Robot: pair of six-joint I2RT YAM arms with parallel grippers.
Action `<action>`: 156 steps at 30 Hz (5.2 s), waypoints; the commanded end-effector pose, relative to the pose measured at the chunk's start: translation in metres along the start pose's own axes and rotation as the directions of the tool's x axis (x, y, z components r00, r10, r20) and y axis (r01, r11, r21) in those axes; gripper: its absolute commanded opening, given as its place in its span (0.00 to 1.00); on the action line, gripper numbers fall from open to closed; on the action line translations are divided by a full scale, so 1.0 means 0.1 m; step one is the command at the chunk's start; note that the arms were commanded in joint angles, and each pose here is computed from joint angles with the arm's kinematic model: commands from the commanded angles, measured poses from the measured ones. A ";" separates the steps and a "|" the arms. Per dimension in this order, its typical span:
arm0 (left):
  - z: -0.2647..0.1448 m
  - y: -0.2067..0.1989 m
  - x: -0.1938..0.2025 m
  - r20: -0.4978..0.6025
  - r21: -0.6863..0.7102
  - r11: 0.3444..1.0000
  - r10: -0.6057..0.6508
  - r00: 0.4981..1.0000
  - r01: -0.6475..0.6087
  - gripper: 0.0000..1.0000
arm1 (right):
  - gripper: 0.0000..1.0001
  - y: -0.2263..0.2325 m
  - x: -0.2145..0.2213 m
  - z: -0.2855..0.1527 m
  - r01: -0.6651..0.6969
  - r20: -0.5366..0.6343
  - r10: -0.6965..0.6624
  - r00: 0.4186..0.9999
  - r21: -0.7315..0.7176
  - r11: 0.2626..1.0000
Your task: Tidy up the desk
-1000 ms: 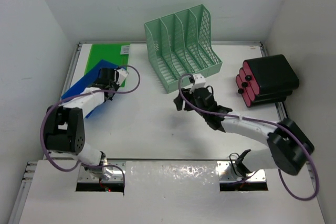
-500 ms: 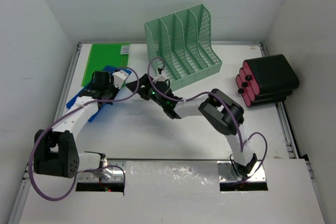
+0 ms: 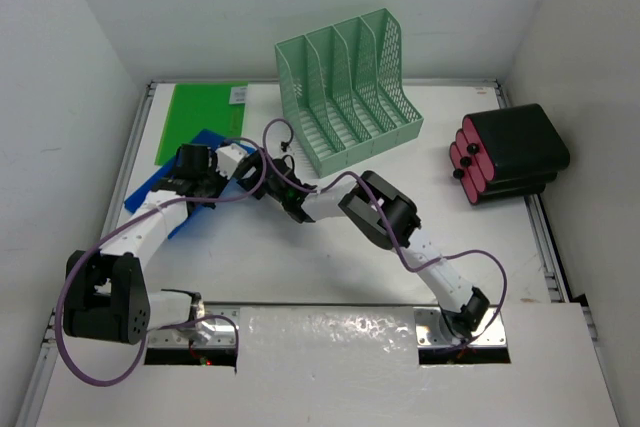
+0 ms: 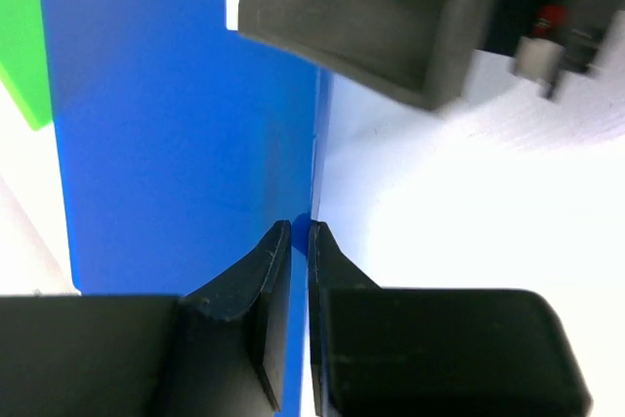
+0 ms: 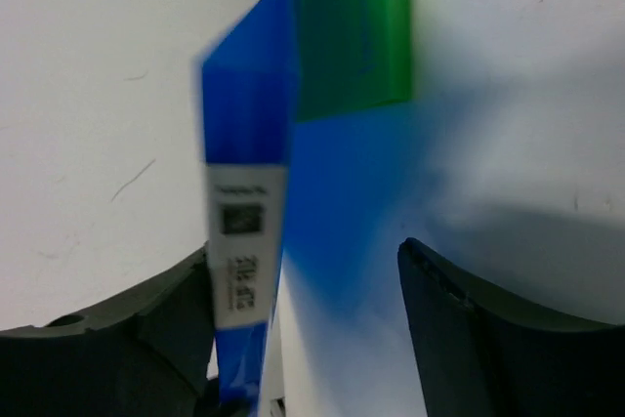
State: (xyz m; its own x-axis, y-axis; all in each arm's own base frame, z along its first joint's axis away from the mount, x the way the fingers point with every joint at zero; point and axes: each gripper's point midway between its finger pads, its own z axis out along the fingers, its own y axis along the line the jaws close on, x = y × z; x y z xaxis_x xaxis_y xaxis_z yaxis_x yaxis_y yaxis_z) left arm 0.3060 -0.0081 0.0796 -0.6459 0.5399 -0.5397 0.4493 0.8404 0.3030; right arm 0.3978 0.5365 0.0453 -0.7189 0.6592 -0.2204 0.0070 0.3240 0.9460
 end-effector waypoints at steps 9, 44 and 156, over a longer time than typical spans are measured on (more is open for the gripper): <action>-0.01 0.01 -0.12 0.073 -0.015 0.999 0.036 0.997 -0.035 0.00 | 0.11 0.06 0.08 0.39 -0.139 0.027 0.141 0.990 -0.044 0.989; -1.37 1.32 -0.05 0.258 -0.350 0.850 -0.315 0.913 0.393 1.00 | 0.00 2.46 -0.97 -2.40 0.908 0.271 -0.867 0.417 -0.157 0.388; 1.25 0.57 -1.26 0.010 -0.156 0.977 -0.145 0.989 0.145 1.00 | 0.72 1.03 -2.23 -2.37 0.914 0.297 -0.931 0.212 0.277 0.296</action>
State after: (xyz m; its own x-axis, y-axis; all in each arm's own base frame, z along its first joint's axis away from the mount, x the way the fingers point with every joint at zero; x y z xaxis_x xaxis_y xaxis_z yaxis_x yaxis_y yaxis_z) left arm 0.4648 -0.0343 0.0500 -0.7258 0.4367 -0.5315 0.3149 0.8979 0.3076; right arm 0.4024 0.2637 0.2512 0.0696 0.0169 -0.9974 -0.4681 0.8835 -0.0177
